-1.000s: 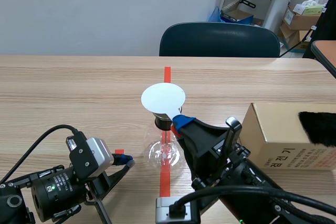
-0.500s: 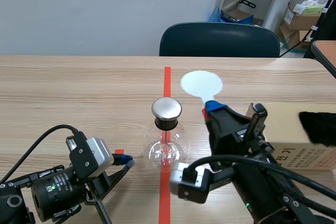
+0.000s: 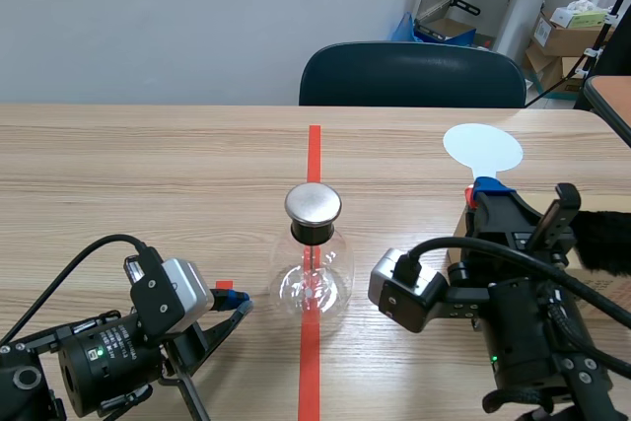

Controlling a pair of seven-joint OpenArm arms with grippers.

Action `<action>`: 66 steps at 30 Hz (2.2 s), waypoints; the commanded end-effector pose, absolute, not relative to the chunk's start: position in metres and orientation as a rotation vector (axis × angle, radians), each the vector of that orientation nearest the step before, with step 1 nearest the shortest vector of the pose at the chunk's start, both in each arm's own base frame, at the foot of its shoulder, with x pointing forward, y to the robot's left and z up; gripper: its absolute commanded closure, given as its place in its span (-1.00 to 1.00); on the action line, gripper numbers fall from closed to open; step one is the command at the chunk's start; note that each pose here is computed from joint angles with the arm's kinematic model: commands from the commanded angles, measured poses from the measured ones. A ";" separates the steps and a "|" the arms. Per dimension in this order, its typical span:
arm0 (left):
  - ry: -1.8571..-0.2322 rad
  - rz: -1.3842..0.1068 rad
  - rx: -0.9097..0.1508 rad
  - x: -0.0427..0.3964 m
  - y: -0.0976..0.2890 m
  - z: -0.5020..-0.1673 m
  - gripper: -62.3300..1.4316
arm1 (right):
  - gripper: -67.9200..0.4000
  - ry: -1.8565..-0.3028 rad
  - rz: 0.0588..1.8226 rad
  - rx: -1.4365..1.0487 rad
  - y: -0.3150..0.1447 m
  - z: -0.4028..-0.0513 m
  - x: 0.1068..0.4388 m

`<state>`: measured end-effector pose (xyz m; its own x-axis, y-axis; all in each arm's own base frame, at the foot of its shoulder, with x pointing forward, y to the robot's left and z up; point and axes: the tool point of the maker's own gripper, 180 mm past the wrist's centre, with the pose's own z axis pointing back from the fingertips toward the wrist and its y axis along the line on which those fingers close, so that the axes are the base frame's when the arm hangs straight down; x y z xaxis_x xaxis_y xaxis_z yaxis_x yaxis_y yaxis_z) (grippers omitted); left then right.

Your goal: Do the electroscope experiment

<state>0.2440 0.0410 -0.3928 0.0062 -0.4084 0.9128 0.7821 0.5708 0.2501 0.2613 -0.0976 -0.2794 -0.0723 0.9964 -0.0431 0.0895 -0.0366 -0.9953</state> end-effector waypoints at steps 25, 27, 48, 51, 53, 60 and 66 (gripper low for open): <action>-1.278 -0.955 -0.388 0.247 0.036 -0.385 0.78 | 0.94 -1.328 1.240 -1.294 -0.100 -0.271 0.264; -1.278 -0.955 -0.388 0.247 0.036 -0.385 0.78 | 0.94 -1.328 1.240 -1.294 -0.100 -0.271 0.264; -1.279 -0.954 -0.389 0.247 0.036 -0.385 0.78 | 0.94 -1.328 1.240 -1.294 -0.100 -0.271 0.264; -1.278 -0.954 -0.389 0.247 0.036 -0.385 0.78 | 0.94 -1.328 1.240 -1.294 -0.100 -0.271 0.264; -1.278 -0.954 -0.389 0.247 0.036 -0.385 0.78 | 0.94 -1.328 1.240 -1.294 -0.100 -0.271 0.264; -1.278 -0.954 -0.389 0.247 0.036 -0.385 0.78 | 0.94 -1.426 1.351 -1.226 -0.075 -0.273 0.261; -1.278 -0.954 -0.389 0.247 0.036 -0.385 0.78 | 0.94 -1.561 1.506 -1.117 -0.041 -0.275 0.250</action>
